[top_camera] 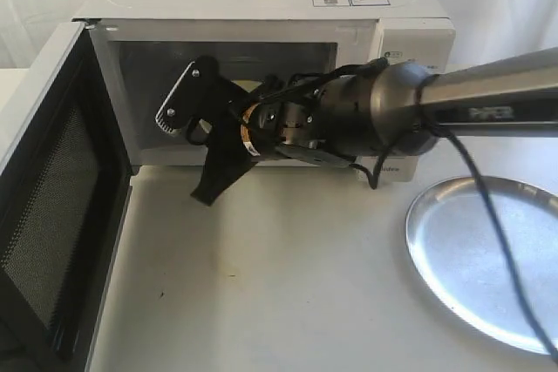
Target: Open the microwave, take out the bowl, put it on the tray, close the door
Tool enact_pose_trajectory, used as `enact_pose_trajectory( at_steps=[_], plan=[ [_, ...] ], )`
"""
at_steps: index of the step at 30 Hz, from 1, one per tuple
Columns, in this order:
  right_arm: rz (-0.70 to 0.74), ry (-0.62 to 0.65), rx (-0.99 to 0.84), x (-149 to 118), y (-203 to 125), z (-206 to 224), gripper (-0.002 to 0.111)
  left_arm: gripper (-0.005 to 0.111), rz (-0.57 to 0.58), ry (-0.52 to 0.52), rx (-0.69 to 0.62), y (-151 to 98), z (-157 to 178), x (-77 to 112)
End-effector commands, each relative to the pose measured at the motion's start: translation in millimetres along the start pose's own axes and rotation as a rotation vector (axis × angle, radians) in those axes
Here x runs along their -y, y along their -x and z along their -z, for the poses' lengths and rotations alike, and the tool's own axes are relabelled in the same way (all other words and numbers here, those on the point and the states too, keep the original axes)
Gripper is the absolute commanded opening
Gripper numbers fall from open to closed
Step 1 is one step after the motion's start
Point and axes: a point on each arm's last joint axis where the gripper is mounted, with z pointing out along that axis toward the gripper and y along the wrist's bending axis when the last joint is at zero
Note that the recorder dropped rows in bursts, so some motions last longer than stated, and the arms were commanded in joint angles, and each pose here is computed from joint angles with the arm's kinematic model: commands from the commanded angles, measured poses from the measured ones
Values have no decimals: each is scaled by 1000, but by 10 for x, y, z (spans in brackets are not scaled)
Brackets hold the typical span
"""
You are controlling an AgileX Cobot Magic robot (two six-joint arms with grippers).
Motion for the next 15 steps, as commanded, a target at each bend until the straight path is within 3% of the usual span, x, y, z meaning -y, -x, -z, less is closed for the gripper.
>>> enact_pose_trajectory(
  at_steps=[1,8,15],
  plan=[
    [18,-75,-253,-51,-101,705,0,0,12,-3,3,7,4,2],
    [4,56,-639,-233,-658,1323,0,0,12,-3,3,7,4,2],
    [-44,-78,-665,-234,-1043,1293,0,0,12,-3,3,7,4,2]
  ],
)
